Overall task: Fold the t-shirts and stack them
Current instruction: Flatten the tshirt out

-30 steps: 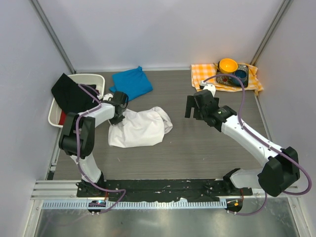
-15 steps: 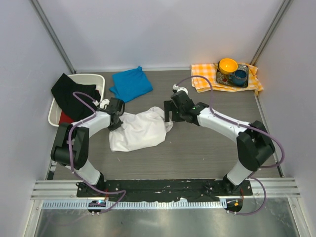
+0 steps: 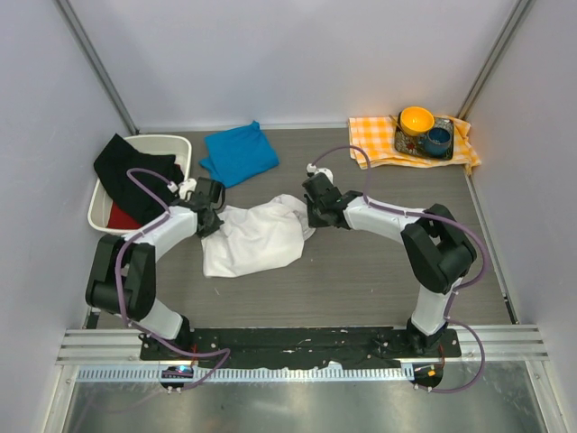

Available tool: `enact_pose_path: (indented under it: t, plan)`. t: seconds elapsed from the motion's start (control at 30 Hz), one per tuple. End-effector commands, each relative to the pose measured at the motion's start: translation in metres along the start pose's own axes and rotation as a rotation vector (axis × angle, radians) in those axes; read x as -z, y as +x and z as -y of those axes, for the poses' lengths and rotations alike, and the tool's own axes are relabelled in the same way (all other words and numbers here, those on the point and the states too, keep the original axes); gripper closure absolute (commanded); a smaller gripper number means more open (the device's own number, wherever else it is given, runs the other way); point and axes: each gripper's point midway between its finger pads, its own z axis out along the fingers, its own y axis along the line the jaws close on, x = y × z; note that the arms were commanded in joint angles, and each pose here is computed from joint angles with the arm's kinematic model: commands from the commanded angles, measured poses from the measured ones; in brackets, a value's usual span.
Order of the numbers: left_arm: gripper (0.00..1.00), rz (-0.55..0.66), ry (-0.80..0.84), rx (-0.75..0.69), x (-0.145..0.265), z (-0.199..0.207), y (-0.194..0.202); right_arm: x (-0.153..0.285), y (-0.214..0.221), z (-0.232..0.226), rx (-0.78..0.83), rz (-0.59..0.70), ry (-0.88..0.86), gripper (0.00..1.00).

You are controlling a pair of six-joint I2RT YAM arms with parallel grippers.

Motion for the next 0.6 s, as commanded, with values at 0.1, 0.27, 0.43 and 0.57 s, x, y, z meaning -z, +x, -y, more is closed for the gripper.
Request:
enact_pose_path:
  t: [0.1, 0.27, 0.43, 0.57]
  plan:
    - [1.00, 0.062, -0.001, 0.026, 0.019, -0.002, -0.019, 0.033, -0.073, 0.018, -0.016, 0.245, 0.141, 0.99]
    - [1.00, 0.172, 0.097, 0.045, 0.075, 0.012, -0.064, 0.114, -0.119, 0.030, 0.009, 0.423, 0.223, 0.99]
    - [1.00, 0.312, 0.247, 0.061, 0.166, 0.024, -0.122, 0.228, -0.161, 0.030, 0.040, 0.582, 0.202, 0.99]
    - [1.00, 0.407, 0.419, 0.053, 0.238, 0.027, -0.147, 0.299, -0.161, 0.007, 0.096, 0.649, 0.060, 0.99]
